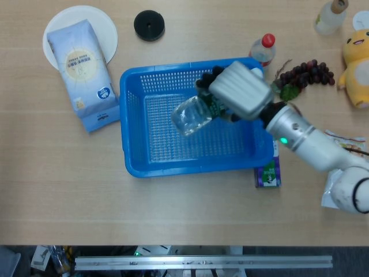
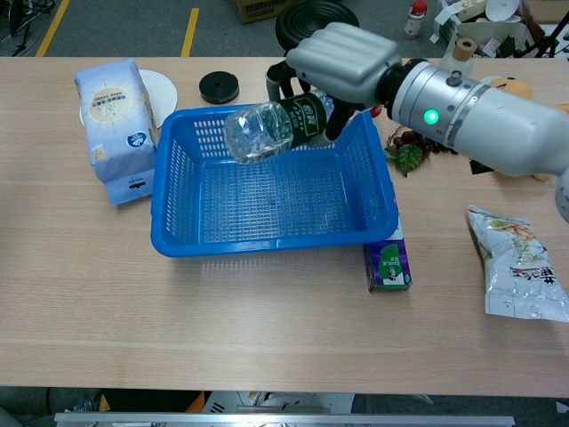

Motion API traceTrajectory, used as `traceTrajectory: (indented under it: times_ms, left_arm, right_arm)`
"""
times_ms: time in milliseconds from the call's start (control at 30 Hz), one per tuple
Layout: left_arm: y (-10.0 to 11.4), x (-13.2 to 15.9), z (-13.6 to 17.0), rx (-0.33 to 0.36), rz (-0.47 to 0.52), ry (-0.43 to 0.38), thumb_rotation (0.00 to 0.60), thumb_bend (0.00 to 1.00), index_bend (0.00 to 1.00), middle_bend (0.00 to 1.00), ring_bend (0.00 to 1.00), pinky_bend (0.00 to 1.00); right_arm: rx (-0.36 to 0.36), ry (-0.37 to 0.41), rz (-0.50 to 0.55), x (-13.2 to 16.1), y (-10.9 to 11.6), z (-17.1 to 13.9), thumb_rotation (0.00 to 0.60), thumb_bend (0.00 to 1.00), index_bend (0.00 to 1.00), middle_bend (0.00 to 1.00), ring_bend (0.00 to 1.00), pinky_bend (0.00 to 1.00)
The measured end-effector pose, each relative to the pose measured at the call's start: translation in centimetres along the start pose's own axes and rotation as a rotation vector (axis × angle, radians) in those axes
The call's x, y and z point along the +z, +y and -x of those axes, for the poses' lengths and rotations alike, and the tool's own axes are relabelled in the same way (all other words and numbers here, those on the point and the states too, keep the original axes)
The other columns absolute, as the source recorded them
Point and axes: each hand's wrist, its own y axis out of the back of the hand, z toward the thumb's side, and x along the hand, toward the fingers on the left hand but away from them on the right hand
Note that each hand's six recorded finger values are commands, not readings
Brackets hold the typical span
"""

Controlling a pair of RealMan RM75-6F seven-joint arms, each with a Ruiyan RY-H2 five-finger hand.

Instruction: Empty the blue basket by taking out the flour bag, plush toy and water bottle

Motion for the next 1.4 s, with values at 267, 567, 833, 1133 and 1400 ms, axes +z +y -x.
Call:
traceTrajectory:
  times_ms: [267,567,833,1133,1400]
  left_arm:
    - [-0.3,0.4,-0.2,-0.007,-0.01,-0.013,0.6,0.2,0.0,0.04,0.0,0.26]
    - [-0.6,1.3,-0.4,-0.019,-0.021,-0.032,0.6,0.2,0.0,0.04,0.0,0.26]
    - [-1.1,1.8,-0.7,-0.034,-0.023,-0.036,0.6,0.2,0.0,0.04,0.0,0.26]
    - [-1.1,1.7,-0.8,-0.035,-0.025,-0.03,0.6,0.2,0.0,0.04,0.0,0.26]
    - [-1.1,1.9,-0.4,-0.035,-0.024,-0.036,0.6,0.2,0.0,0.04,0.0,0.26]
  right_arm:
    - [0.022,-0.124,-0.03,-5.8,1.8,-5.3,0.6,0.26,0.57,0.55,0.55,0.7]
    - [0.149,-0.256,-0.074,-11.7,-1.0,-11.8,0.6,0.26,0.57,0.55,0.55,0.7]
    - [0.265,-0.287,-0.111,-14.3,-5.2,-14.1,0.6,0.25,0.57,0.55,0.55,0.7]
    - [0.369,-0.256,-0.127,-13.7,-10.9,-14.5,0.6,0.25,0.57,0.55,0.55,0.7]
    - [0.399,-0.228,-0.159,-12.2,-14.1,-13.3,0.6,0.23,0.57,0.53,0.51,0.7]
